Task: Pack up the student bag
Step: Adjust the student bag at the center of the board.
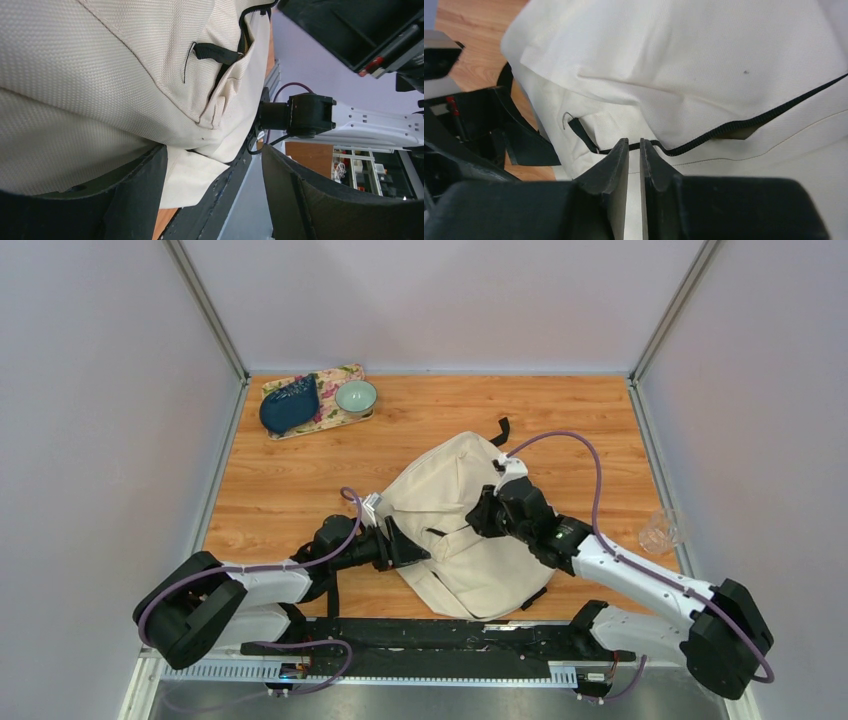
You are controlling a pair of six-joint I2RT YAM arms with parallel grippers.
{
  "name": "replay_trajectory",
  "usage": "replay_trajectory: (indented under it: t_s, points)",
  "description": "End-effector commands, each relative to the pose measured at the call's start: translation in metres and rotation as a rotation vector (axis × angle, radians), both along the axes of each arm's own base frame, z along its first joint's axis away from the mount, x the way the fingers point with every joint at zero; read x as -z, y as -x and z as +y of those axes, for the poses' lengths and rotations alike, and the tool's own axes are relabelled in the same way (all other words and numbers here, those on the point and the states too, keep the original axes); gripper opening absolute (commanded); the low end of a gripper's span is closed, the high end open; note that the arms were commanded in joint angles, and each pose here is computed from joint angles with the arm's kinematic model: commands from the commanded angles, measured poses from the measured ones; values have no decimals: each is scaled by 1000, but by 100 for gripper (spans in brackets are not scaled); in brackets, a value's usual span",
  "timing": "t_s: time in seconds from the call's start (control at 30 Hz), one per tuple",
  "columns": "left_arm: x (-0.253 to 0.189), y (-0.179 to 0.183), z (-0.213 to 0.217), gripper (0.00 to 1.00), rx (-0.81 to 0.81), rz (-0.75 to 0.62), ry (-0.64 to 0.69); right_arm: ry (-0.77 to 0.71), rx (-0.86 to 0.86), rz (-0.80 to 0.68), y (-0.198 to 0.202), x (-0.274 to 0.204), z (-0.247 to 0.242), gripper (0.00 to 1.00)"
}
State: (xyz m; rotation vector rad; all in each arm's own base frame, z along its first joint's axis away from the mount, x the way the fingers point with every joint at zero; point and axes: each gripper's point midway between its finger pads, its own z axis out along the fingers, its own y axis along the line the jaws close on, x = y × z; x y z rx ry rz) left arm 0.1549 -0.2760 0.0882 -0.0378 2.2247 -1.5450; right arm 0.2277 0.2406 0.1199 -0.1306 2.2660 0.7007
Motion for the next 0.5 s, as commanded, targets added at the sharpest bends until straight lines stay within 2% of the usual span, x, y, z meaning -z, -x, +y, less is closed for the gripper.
replay_trajectory:
  t_s: [0.0,0.13,0.3,0.47]
  points:
    - [-21,-4,-5,77,1,-60,53,-43,96,-156,-23,-57,-7,18]
    - [-17,-6,-3,77,-15,-58,39,17,126,-155,-35,-45,-12,19]
    - [-14,-7,-2,77,-22,-49,32,104,120,-30,-35,9,-7,16]
    - [-14,-5,-3,77,-12,-50,31,132,145,52,-29,38,-10,13]
